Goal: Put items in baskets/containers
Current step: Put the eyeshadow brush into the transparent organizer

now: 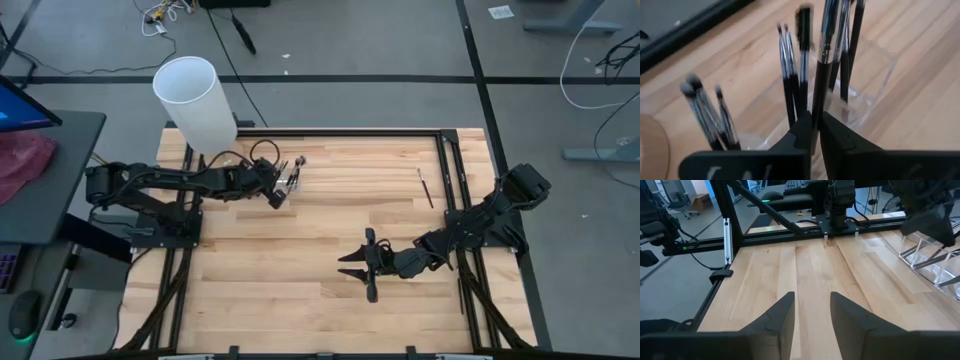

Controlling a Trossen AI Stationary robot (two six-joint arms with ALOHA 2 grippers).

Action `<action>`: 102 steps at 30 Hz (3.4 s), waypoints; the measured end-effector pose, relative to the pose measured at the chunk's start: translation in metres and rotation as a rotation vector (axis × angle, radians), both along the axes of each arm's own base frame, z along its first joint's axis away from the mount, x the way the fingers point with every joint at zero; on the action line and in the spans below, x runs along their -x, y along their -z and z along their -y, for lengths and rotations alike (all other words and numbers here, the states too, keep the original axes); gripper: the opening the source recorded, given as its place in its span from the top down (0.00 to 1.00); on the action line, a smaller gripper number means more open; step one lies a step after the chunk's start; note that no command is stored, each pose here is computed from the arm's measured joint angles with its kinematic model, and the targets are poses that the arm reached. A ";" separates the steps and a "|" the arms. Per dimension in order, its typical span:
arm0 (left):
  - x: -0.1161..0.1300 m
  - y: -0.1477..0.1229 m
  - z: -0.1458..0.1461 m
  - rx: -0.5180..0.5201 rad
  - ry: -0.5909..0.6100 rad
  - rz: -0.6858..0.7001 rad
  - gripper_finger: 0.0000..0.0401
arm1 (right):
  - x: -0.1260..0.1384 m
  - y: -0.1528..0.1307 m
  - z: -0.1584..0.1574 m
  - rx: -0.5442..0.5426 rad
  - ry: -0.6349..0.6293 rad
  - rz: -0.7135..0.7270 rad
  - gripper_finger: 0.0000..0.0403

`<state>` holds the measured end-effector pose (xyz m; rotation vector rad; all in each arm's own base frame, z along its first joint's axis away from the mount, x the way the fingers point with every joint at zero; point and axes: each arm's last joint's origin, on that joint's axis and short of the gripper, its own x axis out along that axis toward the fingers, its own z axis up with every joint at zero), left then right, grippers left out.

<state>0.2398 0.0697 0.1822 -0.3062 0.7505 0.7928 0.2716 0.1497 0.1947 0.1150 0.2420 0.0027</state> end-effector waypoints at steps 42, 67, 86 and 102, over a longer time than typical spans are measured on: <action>-0.012 -0.072 0.031 -0.023 0.225 0.161 0.61 | 0.001 0.005 0.001 -0.031 0.016 -0.048 0.69; -0.032 -0.039 0.185 -0.144 0.558 0.417 0.71 | 0.125 0.022 0.092 -0.084 0.814 -0.900 0.50; -0.050 -0.015 0.193 -0.155 0.573 0.430 0.71 | 0.161 0.093 0.185 -0.222 1.395 -0.410 0.44; -0.049 -0.017 0.197 -0.148 0.580 0.459 0.71 | 0.159 0.093 0.222 -0.224 1.290 -0.605 0.59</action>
